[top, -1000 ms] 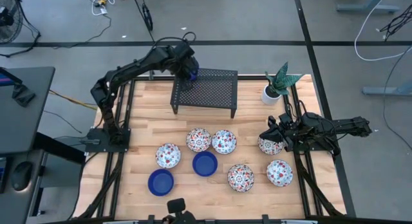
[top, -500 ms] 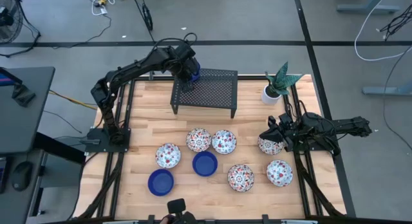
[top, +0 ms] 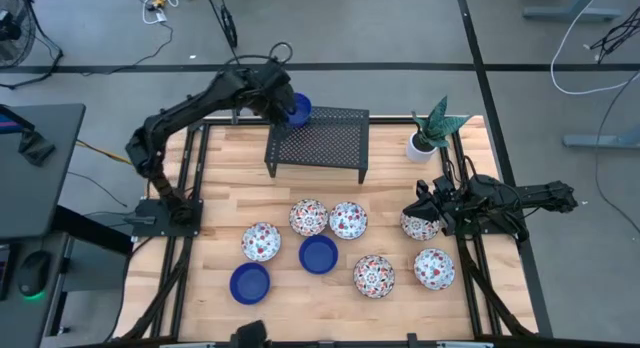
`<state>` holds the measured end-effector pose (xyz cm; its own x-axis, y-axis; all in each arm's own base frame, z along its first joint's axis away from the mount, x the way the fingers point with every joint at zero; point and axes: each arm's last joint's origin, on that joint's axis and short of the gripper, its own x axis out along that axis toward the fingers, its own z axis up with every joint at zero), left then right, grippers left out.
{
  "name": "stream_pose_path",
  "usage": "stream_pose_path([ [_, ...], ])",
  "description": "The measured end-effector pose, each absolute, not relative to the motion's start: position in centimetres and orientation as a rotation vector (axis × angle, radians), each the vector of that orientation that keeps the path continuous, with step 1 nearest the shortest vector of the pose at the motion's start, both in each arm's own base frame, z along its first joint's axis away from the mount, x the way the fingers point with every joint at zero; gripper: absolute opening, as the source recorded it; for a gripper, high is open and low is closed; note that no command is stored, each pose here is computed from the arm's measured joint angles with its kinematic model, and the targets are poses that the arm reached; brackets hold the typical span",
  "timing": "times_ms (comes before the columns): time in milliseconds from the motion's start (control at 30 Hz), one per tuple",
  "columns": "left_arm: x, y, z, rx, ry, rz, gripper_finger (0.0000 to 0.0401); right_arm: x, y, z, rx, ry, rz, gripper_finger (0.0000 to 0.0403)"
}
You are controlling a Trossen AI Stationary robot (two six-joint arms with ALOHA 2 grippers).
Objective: Pick & Place Mini bowls
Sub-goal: Put the top left orange bowl on the shelf
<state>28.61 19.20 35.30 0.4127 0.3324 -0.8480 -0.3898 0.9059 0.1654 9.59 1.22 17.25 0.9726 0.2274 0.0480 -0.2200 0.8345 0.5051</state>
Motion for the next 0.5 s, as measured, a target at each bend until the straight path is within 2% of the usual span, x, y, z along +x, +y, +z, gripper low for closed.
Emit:
stream_pose_path([
  [233, 26.4, 12.9, 38.9, -0.122, 1.014, 0.320, 0.0173, 9.6, 1.2, 17.3, 0.533, 0.014, 0.237, 0.0020],
  [500, 27.6, 3.4, 40.6, -0.001, 0.932, 0.077, 0.0151, 9.6, 1.2, 17.2, 0.533, 0.014, 0.237, 0.0020],
])
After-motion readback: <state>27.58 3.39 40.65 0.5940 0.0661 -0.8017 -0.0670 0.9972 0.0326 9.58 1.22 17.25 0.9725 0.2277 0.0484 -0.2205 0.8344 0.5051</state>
